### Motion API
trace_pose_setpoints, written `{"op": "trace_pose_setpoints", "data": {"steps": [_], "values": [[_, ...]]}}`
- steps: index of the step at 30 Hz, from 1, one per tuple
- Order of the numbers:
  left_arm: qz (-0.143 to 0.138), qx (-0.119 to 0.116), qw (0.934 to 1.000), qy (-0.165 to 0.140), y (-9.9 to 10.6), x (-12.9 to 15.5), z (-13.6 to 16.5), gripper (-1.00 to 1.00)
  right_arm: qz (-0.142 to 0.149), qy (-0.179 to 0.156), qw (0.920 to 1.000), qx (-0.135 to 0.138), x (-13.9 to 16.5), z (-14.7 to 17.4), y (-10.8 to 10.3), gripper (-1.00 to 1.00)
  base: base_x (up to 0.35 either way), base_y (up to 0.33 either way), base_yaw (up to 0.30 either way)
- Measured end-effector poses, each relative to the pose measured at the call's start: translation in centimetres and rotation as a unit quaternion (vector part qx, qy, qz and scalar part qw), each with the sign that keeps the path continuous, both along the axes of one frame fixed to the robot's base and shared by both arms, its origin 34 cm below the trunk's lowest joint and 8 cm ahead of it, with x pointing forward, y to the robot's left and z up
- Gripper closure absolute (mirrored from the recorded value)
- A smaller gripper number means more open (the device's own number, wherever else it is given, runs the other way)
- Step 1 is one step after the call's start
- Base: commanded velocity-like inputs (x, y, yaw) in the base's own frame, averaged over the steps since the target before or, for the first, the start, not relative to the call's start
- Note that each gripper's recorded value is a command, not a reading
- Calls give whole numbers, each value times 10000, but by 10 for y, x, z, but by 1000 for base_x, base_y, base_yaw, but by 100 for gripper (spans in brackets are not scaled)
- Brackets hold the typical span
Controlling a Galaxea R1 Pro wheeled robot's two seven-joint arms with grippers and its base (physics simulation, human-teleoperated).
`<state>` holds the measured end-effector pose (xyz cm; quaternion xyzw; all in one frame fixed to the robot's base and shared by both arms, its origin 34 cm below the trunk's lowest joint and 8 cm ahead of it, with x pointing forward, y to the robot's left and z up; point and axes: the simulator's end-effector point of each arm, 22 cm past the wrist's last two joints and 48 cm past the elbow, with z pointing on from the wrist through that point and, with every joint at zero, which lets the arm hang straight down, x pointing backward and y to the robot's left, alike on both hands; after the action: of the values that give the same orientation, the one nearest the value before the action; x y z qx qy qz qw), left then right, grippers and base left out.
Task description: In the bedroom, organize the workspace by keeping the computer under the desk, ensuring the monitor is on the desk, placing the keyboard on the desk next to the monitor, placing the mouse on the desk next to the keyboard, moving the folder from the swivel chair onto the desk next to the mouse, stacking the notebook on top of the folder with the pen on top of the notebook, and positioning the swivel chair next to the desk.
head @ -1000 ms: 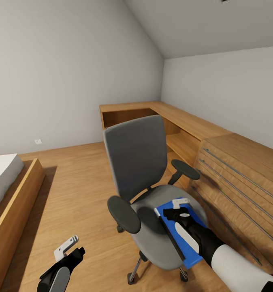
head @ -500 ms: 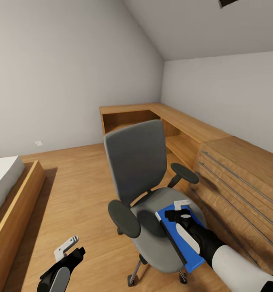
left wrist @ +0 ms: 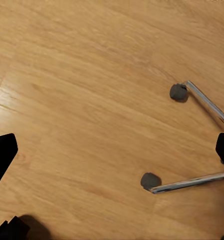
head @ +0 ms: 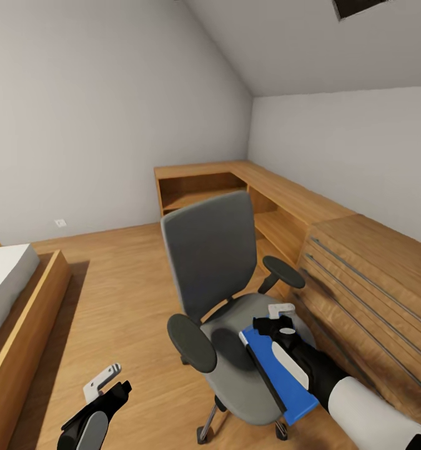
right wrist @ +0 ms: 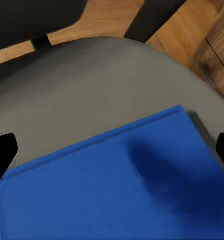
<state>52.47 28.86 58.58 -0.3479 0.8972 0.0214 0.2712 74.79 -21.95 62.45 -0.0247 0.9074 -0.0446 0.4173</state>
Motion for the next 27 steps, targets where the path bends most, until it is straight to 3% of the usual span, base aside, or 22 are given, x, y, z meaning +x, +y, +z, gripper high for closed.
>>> {"op": "trace_pose_setpoints", "data": {"steps": [5,6,7,8,11,16,19,27], "values": [[3,9,10000,-14,1,2,10,-100,71,-507,9985,214,16,51,-2,-100,0,0,0],[13,13,10000,-43,1,3,12,-100,75,-577,9977,346,14,58,-3,-100,0,0,0],[113,38,9996,-238,4,10,20,-100,61,-620,9947,823,0,68,3,-100,0,0,0],[173,54,9992,-353,5,14,24,-100,47,-627,9930,1001,-5,72,3,-100,0,0,0],[190,77,9983,-546,1,21,31,-100,-86,-556,9874,1476,-12,79,1,-100,0,0,0],[172,85,9980,-606,-3,24,32,-100,-231,-526,9764,2080,-13,94,9,-100,-47,0,0],[160,72,9980,-600,-4,24,31,-100,-480,-519,9715,2264,-8,97,-3,-100,-267,51,0],[117,66,9981,-602,-8,24,31,-100,-567,-523,9707,2277,-7,96,-12,-100,-289,193,-208]]}}
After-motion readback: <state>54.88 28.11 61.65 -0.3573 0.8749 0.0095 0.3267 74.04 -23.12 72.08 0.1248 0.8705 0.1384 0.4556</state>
